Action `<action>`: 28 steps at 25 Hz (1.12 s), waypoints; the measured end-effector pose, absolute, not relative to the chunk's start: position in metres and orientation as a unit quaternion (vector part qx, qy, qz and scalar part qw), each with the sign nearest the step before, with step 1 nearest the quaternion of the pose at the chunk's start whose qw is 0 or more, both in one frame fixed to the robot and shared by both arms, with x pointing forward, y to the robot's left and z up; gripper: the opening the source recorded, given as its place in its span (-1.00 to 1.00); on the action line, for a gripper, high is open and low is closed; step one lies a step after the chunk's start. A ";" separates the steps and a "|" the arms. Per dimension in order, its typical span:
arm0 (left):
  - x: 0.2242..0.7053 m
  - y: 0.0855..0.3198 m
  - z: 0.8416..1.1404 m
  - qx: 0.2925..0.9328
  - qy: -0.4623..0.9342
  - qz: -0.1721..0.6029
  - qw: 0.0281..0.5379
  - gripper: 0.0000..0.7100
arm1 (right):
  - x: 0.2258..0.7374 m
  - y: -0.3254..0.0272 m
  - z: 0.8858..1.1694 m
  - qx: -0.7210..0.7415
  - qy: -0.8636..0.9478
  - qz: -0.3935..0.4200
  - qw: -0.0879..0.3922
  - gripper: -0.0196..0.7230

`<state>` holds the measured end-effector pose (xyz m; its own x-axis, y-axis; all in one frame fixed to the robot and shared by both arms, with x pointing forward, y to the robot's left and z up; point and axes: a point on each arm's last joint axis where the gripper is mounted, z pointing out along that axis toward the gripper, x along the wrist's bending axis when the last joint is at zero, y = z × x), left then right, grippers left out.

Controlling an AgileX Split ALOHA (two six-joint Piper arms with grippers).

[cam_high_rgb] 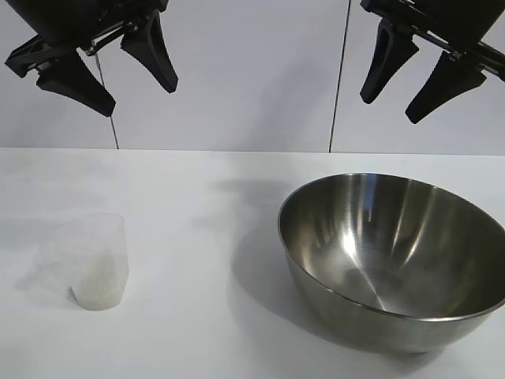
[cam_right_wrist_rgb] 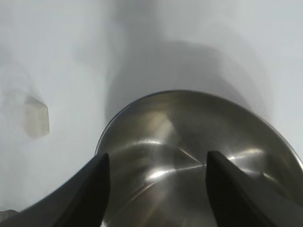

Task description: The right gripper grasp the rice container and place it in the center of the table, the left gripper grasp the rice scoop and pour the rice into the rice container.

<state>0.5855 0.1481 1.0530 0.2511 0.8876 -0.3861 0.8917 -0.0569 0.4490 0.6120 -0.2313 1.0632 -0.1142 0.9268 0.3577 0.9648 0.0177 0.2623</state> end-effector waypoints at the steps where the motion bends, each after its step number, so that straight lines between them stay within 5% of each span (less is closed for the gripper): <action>1: 0.585 0.148 1.053 0.727 0.612 -0.003 0.312 0.60 | 0.612 -0.231 1.063 -0.664 -0.712 -0.224 0.042 0.15; 11: 0.585 0.148 1.053 0.727 0.612 -0.003 0.312 0.60 | 0.606 -0.235 1.060 -0.653 -0.732 -0.187 0.047 0.15; 22: 0.585 0.148 1.053 0.727 0.612 -0.003 0.312 0.60 | 0.606 -0.251 1.056 -0.663 -0.740 -0.116 -0.014 0.15; 28: 0.585 0.148 1.053 0.727 0.612 -0.003 0.312 0.60 | 0.589 -0.255 1.019 -0.667 -0.743 -0.058 0.021 0.15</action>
